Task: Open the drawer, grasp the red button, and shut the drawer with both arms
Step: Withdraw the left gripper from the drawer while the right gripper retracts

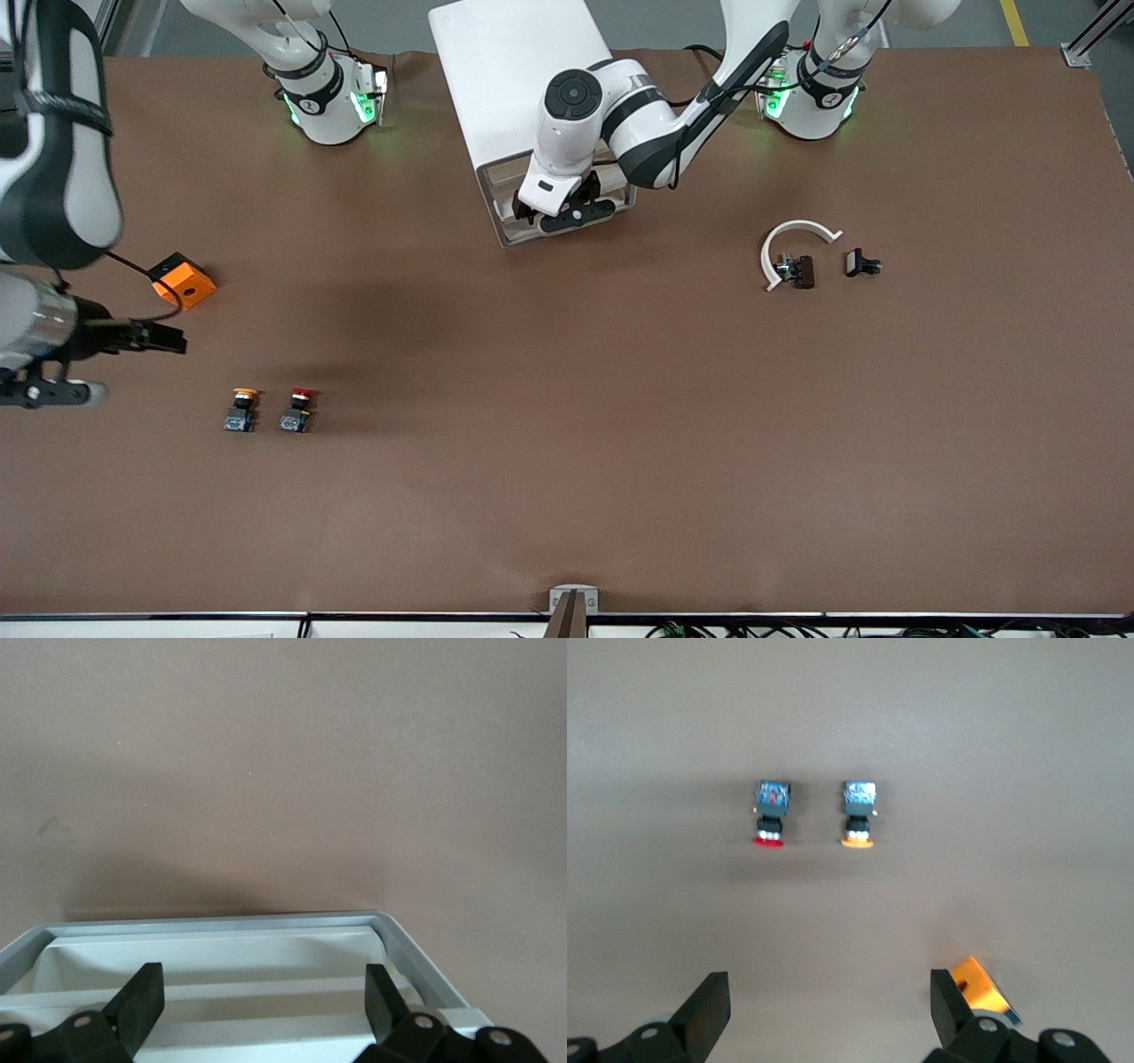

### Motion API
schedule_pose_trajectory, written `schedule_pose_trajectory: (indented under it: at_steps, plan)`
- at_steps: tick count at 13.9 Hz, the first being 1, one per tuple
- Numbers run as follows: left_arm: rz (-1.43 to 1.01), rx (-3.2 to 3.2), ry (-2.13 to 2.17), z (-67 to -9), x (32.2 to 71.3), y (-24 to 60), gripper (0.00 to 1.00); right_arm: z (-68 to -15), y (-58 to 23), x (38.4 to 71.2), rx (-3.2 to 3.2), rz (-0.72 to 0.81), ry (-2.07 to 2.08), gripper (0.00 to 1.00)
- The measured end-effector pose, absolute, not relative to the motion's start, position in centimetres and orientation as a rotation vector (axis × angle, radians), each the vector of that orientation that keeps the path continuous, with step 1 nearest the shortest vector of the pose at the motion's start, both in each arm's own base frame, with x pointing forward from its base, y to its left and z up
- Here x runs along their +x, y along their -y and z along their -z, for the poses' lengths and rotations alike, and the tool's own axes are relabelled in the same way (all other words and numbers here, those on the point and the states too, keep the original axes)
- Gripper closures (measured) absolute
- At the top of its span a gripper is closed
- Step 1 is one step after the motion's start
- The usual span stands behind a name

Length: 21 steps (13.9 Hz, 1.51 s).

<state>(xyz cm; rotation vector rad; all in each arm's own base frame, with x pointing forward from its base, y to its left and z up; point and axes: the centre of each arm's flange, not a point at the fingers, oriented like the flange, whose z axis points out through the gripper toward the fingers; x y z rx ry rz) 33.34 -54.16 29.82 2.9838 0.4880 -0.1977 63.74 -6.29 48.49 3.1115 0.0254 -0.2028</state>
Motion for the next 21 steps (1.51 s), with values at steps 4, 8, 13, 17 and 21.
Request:
schedule_pose_trajectory:
  at_steps: [4,8,13,17,21]
  plan:
    - [0.252,2.967,-0.505,-29.8,32.5,54.7,0.00,-51.9,8.6,62.6,3.117,0.206,-0.005,0.00]
    - [0.276,2.962,-0.521,-29.5,32.4,54.7,0.00,-53.8,9.2,61.7,3.119,0.196,0.014,0.00]
    - [0.269,2.947,-0.535,-29.9,33.2,54.7,0.00,-57.9,10.6,59.5,3.111,0.264,0.059,0.00]
    - [0.152,2.877,-0.639,-32.8,40.5,51.9,0.00,-58.6,13.0,58.9,3.112,0.258,0.124,0.00]
    - [0.013,2.788,-0.762,-36.8,49.4,45.9,0.00,-58.4,11.7,59.2,3.110,0.263,0.149,0.00]
